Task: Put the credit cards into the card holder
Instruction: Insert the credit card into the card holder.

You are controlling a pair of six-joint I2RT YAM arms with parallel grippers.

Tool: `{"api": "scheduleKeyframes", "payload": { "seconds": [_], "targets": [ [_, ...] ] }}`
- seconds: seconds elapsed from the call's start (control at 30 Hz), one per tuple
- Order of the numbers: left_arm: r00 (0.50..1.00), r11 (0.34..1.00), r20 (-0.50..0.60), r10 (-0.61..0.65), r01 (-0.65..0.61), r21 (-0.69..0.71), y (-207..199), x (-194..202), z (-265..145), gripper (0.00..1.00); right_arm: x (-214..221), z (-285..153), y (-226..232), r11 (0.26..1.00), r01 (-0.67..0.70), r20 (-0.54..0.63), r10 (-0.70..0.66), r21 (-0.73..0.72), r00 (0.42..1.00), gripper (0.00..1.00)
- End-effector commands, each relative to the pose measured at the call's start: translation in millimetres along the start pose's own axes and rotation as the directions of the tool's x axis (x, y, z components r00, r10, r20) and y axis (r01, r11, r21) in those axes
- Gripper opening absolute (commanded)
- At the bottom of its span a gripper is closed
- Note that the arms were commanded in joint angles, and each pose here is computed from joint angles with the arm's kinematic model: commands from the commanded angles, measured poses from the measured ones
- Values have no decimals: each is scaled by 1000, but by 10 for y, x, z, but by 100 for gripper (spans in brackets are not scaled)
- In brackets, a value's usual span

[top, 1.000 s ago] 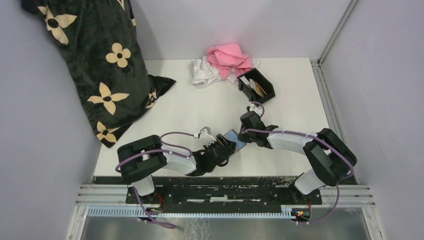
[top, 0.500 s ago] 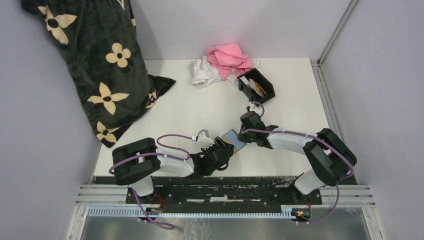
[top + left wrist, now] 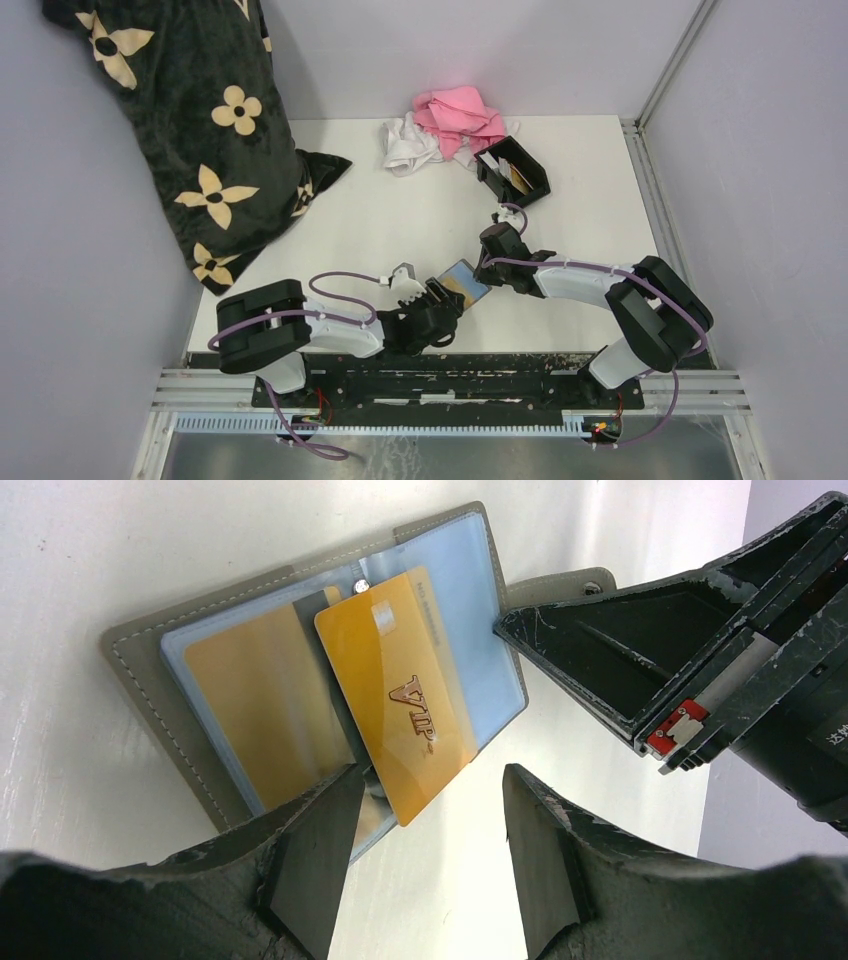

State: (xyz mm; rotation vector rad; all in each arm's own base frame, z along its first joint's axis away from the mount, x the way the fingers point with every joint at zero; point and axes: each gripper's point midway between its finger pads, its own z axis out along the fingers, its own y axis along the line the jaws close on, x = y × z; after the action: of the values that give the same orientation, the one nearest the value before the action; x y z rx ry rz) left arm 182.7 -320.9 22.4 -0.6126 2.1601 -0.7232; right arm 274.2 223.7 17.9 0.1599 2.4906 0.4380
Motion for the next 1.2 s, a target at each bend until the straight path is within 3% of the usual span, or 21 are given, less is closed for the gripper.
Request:
{"api": "scheduleKeyframes", "payload": {
  "seconds": [0.0, 0.77, 1.17],
  "targets": [
    [875, 745, -238, 421, -483, -459, 1921, -70, -418, 68, 338, 50, -366, 992, 46, -108, -33, 121, 994, 16],
    [870, 756, -172, 462, -488, -437, 1570, -112, -276, 68, 356, 53, -370, 992, 44, -112, -31, 117, 993, 16],
    [898, 814, -119, 424, -435, -385, 1307, -217, -335, 68, 368, 55, -371, 993, 42, -112, -29, 114, 993, 16]
  ]
}}
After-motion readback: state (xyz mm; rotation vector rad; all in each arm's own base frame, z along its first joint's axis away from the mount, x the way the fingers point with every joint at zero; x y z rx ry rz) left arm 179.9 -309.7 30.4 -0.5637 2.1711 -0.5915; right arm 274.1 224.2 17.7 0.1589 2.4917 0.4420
